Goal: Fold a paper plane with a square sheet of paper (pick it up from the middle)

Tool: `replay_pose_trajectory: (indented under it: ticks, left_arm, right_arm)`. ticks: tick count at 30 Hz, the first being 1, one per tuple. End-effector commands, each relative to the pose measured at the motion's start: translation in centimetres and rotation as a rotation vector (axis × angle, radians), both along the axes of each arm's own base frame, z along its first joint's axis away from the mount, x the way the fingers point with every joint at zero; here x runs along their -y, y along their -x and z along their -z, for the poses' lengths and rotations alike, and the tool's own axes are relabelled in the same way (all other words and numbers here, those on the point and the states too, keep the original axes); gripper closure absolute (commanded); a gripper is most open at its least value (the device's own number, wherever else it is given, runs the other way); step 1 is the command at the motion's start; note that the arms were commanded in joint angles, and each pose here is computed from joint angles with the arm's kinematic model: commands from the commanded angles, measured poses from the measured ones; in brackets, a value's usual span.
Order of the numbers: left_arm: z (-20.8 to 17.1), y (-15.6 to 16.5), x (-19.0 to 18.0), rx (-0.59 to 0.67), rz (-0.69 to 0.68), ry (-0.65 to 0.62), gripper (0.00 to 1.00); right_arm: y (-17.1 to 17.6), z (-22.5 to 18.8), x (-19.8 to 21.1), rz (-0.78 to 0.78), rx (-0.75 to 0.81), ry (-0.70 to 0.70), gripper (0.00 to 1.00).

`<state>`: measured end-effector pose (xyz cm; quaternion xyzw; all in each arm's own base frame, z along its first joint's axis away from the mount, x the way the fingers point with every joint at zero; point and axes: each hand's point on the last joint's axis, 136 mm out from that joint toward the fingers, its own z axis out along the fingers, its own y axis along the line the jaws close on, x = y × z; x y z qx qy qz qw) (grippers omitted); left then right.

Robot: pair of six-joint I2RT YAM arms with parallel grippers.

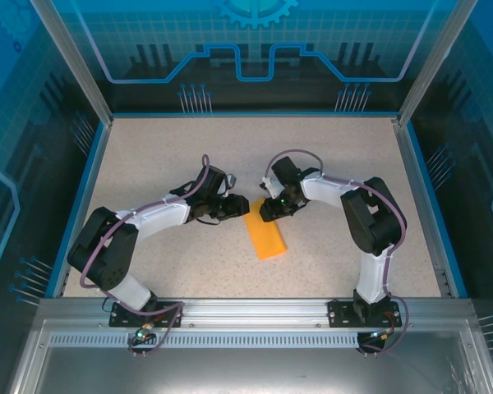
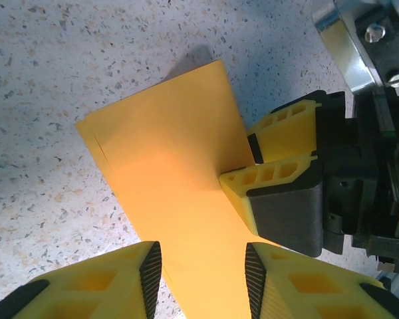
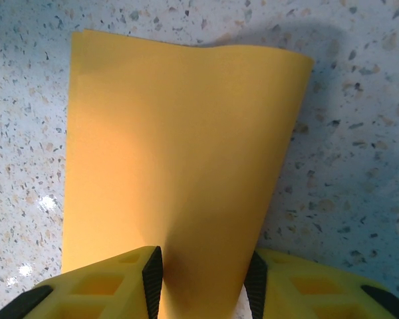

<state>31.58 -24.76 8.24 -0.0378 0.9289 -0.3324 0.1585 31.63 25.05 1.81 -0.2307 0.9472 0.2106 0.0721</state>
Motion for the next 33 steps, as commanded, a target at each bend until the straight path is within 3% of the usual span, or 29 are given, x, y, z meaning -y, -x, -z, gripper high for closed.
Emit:
replay_pose_trajectory:
  ticks: [1, 33]
  left_arm:
    - [0.65, 0.25, 0.09, -0.020, 0.006, 0.011, 0.58]
    - [1.48, 0.60, 0.36, -0.052, 0.012, 0.019, 0.59]
  right_arm:
    - [0.80, 0.60, -0.48, -0.047, 0.016, 0.012, 0.59]
    - [1.21, 0.99, -1.30, -0.022, 0.002, 0.025, 0.57]
